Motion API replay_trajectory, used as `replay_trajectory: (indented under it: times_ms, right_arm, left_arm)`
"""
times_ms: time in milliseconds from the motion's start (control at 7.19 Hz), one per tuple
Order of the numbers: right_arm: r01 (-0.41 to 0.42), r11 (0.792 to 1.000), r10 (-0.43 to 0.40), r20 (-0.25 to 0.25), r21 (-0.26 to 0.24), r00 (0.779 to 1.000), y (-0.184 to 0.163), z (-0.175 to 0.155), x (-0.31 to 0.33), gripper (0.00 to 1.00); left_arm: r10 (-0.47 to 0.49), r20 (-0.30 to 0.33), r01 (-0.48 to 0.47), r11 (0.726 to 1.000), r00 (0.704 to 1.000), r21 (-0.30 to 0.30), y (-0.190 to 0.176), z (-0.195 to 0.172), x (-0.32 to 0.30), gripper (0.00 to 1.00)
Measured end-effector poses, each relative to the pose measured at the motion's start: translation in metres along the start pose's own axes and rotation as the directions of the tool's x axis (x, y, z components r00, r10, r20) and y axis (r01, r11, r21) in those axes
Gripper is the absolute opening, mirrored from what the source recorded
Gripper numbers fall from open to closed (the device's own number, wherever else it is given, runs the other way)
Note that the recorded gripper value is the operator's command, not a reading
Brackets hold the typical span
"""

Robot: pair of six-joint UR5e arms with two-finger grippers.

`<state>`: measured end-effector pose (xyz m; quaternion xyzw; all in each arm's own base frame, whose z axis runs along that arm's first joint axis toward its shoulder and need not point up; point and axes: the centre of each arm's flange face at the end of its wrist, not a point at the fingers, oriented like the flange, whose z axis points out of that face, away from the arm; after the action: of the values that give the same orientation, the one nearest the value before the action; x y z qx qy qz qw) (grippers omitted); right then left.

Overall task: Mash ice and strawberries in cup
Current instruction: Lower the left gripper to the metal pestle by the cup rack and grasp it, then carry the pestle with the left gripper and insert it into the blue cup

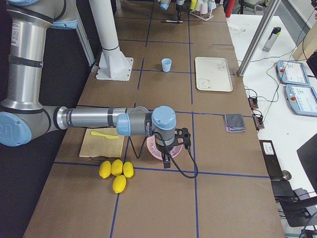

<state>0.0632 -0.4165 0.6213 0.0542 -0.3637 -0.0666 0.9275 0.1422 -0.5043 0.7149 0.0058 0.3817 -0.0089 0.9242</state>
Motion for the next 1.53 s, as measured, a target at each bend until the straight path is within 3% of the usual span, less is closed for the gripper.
replay_trajectory:
  times_ms: [557,835,974,1253,1531]
  right_arm:
    - [-0.003,1.000,0.003,0.000,0.001,1.000,-0.001,0.000,0.000,1.00]
    - [-0.003,1.000,0.003,0.001,0.003,1.000,-0.001,-0.001,-0.001,1.00]
    - [-0.003,1.000,0.003,0.001,0.003,1.000,-0.002,-0.001,-0.001,1.00]
    - [-0.002,1.000,0.002,0.002,0.004,1.000,-0.002,-0.002,-0.002,1.00]
    - [-0.002,1.000,0.002,0.001,0.005,1.000,-0.002,-0.002,-0.002,1.00]
  left_arm:
    - [0.044,-0.011,-0.044,0.999,0.999,0.022,-0.008,-0.010,0.014,0.00]
    - [0.210,-0.036,-0.205,0.972,0.977,0.114,-0.022,-0.050,0.054,0.01]
    - [0.299,-0.038,-0.287,0.939,0.954,0.192,-0.036,-0.078,0.083,0.03]
    - [0.454,-0.038,-0.411,0.837,0.890,0.361,-0.081,-0.138,0.161,0.03]
    - [0.563,-0.063,-0.456,0.725,0.824,0.516,-0.100,-0.196,0.236,0.00]
